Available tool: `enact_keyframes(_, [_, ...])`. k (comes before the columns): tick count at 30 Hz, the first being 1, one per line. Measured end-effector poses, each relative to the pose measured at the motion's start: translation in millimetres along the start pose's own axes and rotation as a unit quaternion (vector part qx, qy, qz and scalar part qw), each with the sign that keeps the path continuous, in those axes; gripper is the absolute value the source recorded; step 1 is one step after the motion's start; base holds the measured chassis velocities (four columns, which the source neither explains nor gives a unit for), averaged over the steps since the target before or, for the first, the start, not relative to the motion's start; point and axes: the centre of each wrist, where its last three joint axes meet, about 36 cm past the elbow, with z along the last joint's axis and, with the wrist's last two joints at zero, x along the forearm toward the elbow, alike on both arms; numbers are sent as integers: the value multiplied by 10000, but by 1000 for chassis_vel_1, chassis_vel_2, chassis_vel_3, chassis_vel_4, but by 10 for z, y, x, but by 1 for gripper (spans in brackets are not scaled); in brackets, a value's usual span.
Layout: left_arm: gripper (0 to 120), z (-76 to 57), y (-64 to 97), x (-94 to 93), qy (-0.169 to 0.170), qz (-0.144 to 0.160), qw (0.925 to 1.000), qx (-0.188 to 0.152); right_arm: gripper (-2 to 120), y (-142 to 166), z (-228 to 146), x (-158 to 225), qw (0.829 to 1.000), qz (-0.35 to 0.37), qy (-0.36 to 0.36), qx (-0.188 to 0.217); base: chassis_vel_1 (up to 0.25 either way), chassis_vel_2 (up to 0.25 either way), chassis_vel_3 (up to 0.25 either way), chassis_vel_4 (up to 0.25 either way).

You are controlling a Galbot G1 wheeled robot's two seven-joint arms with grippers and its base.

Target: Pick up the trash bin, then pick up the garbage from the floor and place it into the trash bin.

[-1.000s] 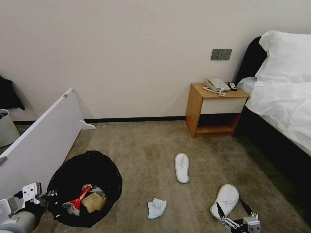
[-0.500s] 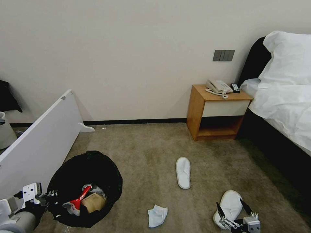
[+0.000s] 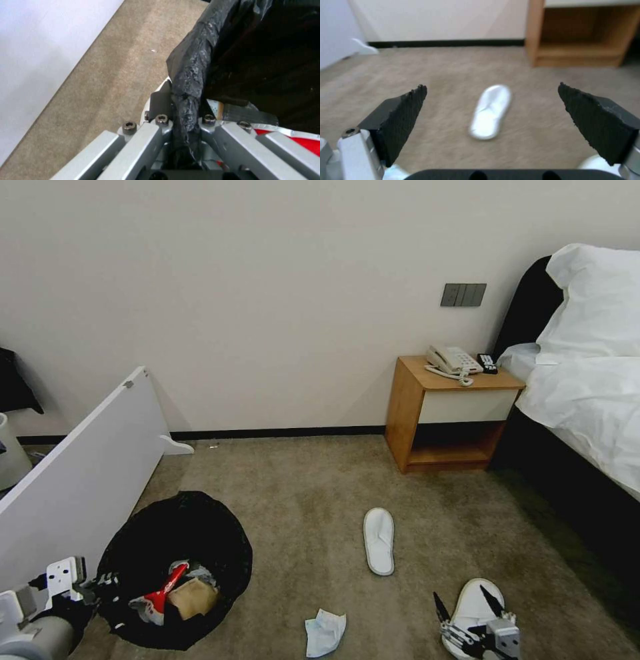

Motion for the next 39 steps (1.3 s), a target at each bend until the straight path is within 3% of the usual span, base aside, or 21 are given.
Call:
enact_keyframes(8, [2,33,-16,103,0,-73,10000,13,100,159,-184,-730,9916,-1032,782,59,0,0,0,0])
enact_keyframes(19, [2,34,-89,109,28,-2,9999,-122,100,398,-99,-1381,9766,-1736,1260,116,0,0,0,0])
enact_keyframes(31, [2,40,-108,86,45,22,9998,-191,100,453,256,-1520,9577,-1918,2069,561,0,0,0,0])
enact_keyframes(39, [2,48,-140,125,29,34,9997,-240,100,803,469,-1701,9389,-2162,2584,707,0,0,0,0])
